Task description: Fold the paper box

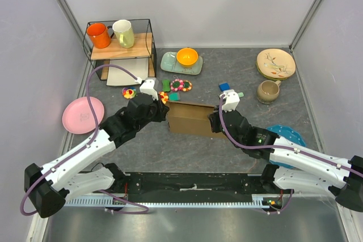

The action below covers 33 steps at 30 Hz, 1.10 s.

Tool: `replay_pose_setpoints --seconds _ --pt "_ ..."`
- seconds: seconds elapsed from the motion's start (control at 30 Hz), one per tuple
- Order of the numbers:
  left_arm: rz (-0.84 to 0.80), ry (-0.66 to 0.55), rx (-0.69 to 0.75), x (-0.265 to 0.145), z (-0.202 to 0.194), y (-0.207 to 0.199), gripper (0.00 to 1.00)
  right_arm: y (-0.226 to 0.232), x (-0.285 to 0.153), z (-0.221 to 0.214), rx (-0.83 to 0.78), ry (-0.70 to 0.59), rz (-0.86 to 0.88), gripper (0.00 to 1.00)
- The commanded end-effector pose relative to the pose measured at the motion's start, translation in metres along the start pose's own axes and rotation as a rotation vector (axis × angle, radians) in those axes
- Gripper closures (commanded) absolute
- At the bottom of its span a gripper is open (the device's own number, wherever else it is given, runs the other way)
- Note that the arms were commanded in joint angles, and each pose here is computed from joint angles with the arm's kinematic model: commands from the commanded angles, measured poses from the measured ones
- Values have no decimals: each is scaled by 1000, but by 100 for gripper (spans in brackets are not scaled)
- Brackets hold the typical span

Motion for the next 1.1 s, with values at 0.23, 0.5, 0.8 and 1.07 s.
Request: replay_pose_setpoints --seconds 0.23,0.5,0.8,1.07 --pt "103 128 30 3 -41 26 98 -20 -5 -46 -129 212 -64 89" --pt "177 75 90 -7 -25 29 98 -22 -6 -47 -128 213 -66 89" --pt "228 101 117 -3 -34 37 98 -22 -7 -47 -126 212 -64 89" --pt "299 99 154 -2 -35 45 98 -22 -8 -48 -128 215 -63 89"
Point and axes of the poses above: each gripper's point midway between its finger pads, its own x axis out along the fingers, its own y axis along the line the jaws close on, z = x × y, the point moved 10 cm from there along -x, back along the fingers, and after that the axes turned 6 degrees about -x, right-handed, at the moved point
